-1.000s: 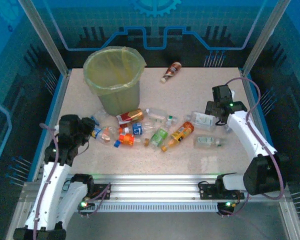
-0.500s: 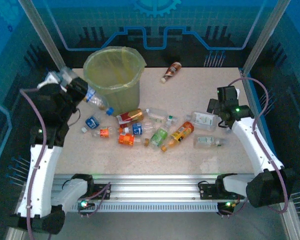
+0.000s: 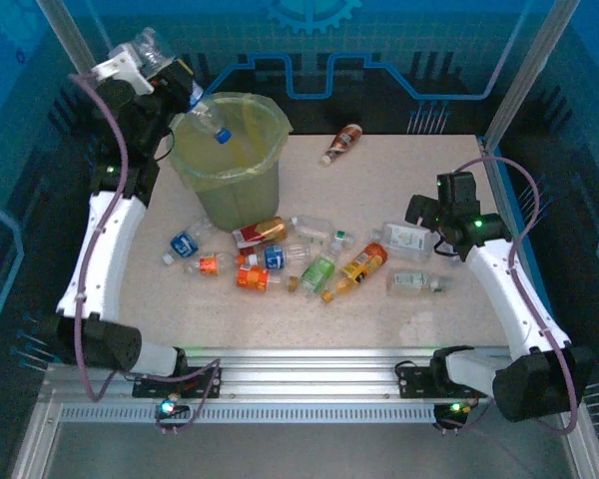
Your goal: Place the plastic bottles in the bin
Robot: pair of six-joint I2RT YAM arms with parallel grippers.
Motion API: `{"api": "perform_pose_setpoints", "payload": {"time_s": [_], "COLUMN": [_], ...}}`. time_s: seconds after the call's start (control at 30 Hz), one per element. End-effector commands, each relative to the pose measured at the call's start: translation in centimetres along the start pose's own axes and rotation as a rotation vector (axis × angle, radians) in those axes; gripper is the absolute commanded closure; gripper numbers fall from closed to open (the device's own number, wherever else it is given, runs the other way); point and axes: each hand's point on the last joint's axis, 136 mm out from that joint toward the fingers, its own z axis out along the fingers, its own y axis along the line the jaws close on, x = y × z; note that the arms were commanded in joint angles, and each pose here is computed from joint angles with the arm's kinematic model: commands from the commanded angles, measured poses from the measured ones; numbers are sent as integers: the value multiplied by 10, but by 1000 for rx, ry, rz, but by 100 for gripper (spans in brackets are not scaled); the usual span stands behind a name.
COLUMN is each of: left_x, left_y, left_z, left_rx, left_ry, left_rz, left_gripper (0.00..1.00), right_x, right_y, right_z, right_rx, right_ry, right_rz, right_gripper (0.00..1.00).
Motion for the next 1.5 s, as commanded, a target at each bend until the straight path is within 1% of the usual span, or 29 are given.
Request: {"api": "perform_pose_setpoints", "payload": {"time_s": [0.0, 0.17, 0.3, 0.4, 0.53, 0.67, 0.93, 1.17, 1.47], "left_x": [-8, 32, 71, 101, 132, 156, 189, 217, 243], "left_y": [-33, -40, -39, -38, -40, -42, -32, -17, 3], "left_z": [17, 54, 77, 91, 101, 105, 99, 93, 80], "left_rx": [125, 197, 219, 241, 268, 277, 276, 276, 243], "left_ry": [-41, 54, 119, 171, 227, 273, 352, 424, 476], "left_rz": [160, 225, 272, 287, 308, 343, 383, 417, 420], "left_gripper": [69, 69, 69, 69, 69, 70, 69, 69, 66], "right_x": [3, 8, 14, 20, 26, 33, 49, 48, 46], "right_y": [17, 24, 21, 17, 8, 0, -8, -15, -15], "right_z": [-4, -5, -6, -10, -17, -23, -27, -30, -34], "right_rx": [-87, -121, -118, -112, -89, -76, -71, -45, -56], "right_ry": [11, 43, 62, 68, 67, 69, 79, 57, 37], "right_rz": [32, 55, 74, 79, 74, 78, 121, 154, 166], "right_gripper": [0, 0, 0, 0, 0, 0, 0, 0, 0]}}
